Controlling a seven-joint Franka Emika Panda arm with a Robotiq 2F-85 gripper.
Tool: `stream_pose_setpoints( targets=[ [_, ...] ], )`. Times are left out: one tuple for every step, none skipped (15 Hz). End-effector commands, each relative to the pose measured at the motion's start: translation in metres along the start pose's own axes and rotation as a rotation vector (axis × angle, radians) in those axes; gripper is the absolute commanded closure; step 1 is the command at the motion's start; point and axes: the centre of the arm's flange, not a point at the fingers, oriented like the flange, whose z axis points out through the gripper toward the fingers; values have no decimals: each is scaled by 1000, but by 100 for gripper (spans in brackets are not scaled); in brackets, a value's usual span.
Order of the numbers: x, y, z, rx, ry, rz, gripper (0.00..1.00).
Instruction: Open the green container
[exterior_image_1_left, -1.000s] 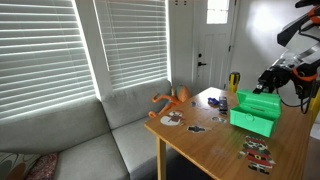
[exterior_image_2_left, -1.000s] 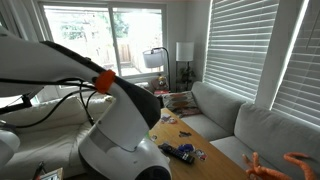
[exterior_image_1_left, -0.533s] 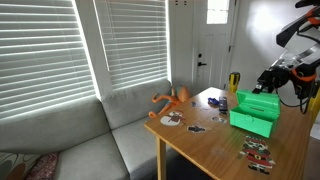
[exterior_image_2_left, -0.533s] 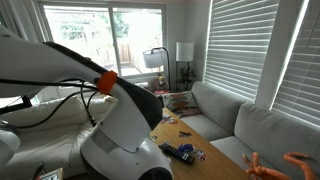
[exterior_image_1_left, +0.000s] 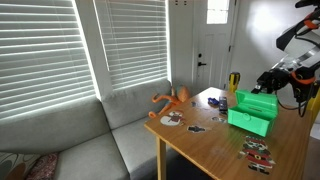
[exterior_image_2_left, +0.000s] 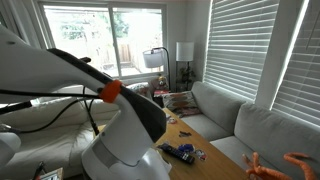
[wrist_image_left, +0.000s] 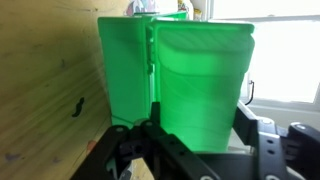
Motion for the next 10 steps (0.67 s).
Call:
stream_pose_setpoints(
  targets=[
    [10,14,1,60,19,-14,55],
    [12,16,2,74,29,-20,55],
    [13,17,3,83,36,-25,55],
    [13,17,4,97,37,-27,55],
    [14,18,5,110,36,-24,55],
    [14,18,7,117,36,-26,55],
    [14,18,8,125,30,-29,55],
    [13,16,9,131,26,-33,55],
    [13,15,10,138,21,-36,55],
    [12,14,10,144,19,-43,55]
  ],
)
